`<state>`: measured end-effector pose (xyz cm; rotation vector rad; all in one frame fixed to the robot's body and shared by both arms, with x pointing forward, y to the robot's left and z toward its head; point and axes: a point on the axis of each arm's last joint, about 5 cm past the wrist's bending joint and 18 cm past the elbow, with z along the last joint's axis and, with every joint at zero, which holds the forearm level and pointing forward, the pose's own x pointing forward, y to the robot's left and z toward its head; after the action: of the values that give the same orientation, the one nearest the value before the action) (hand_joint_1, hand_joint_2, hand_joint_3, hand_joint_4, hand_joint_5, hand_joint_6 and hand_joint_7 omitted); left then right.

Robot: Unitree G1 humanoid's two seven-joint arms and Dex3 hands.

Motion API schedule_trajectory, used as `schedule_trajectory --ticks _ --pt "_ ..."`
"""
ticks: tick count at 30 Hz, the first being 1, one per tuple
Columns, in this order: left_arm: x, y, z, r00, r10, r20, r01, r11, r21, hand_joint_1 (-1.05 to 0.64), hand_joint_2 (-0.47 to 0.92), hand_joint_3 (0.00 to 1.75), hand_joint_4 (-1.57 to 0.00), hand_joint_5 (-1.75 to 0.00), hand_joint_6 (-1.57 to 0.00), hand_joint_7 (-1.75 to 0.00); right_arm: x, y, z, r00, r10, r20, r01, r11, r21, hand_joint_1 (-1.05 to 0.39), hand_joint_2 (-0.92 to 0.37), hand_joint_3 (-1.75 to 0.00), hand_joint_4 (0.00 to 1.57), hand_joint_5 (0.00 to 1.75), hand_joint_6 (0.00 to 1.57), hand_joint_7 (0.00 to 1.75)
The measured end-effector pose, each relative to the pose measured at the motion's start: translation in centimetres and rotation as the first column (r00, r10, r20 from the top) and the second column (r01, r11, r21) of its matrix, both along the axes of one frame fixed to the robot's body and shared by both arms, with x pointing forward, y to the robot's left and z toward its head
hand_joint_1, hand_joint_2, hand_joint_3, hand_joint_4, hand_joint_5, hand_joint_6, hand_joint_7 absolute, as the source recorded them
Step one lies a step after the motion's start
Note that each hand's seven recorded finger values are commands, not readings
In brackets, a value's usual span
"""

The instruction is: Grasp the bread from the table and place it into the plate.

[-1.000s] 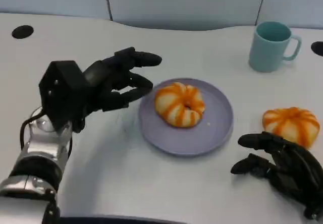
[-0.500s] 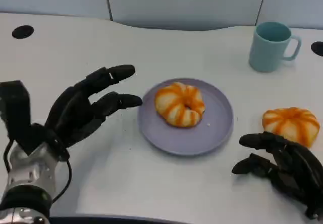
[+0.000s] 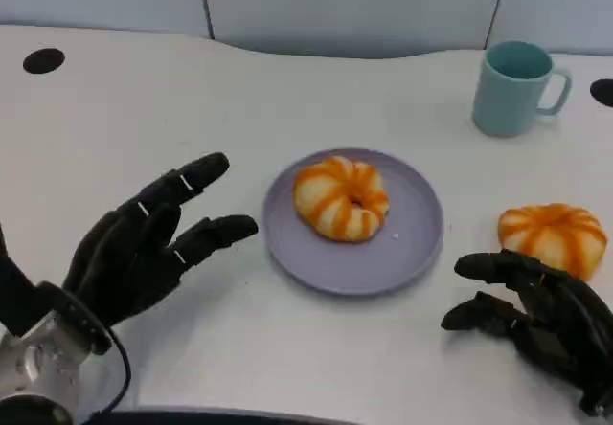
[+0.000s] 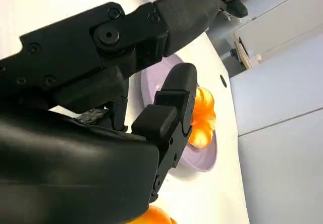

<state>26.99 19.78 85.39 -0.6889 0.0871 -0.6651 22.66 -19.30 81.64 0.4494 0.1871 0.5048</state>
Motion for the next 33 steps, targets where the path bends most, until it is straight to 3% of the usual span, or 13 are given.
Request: schedule_trajectory --ticks 7,13,19,21,33 --pt "-2.0 0.3 -1.3 0.995 0.037 -0.091 -0.043 0.997 -0.07 -0.69 0.92 0.2 -0.41 -1.17 -0.67 -0.21 0.0 0.0 -0.03 1.0 0.008 0.002 -0.008 1.0 0.001 -0.39 -0.92 -0.1 0.66 1.1 0.8 0.57" --pt "-3.3 0.2 -2.0 0.991 0.063 -0.121 -0.073 0.994 -0.076 -0.7 0.92 0.25 -0.38 -1.39 -0.66 -0.33 -0.1 0.0 -0.04 1.0 0.009 -0.001 -0.009 1.0 0.0 -0.4 -0.92 -0.1 0.66 1.1 0.79 0.58" --pt "-4.0 0.5 -2.3 0.986 0.084 -0.147 -0.094 0.994 -0.06 -0.7 0.92 0.28 -0.24 -1.63 -0.36 -1.06 -0.1 0.0 -0.03 1.0 0.011 0.002 -0.011 1.0 -0.003 -0.39 -0.92 -0.11 0.65 1.1 0.77 0.6" --pt "-4.1 0.6 -2.2 0.983 0.11 -0.146 -0.115 0.993 -0.025 -0.67 0.92 0.3 -0.23 -1.68 -0.34 -1.17 -0.1 0.0 -0.02 1.0 0.012 0.0 -0.012 1.0 -0.002 -0.39 -0.92 -0.11 0.64 1.11 0.77 0.61" --pt "-5.2 0.5 -2.9 0.971 0.186 -0.149 -0.176 0.981 0.084 -0.6 0.87 0.32 -0.31 -1.75 -0.32 -1.39 -0.4 -0.1 0.02 1.0 0.006 -0.003 -0.006 1.0 -0.006 -0.39 -0.92 -0.13 0.65 1.11 0.77 0.62"
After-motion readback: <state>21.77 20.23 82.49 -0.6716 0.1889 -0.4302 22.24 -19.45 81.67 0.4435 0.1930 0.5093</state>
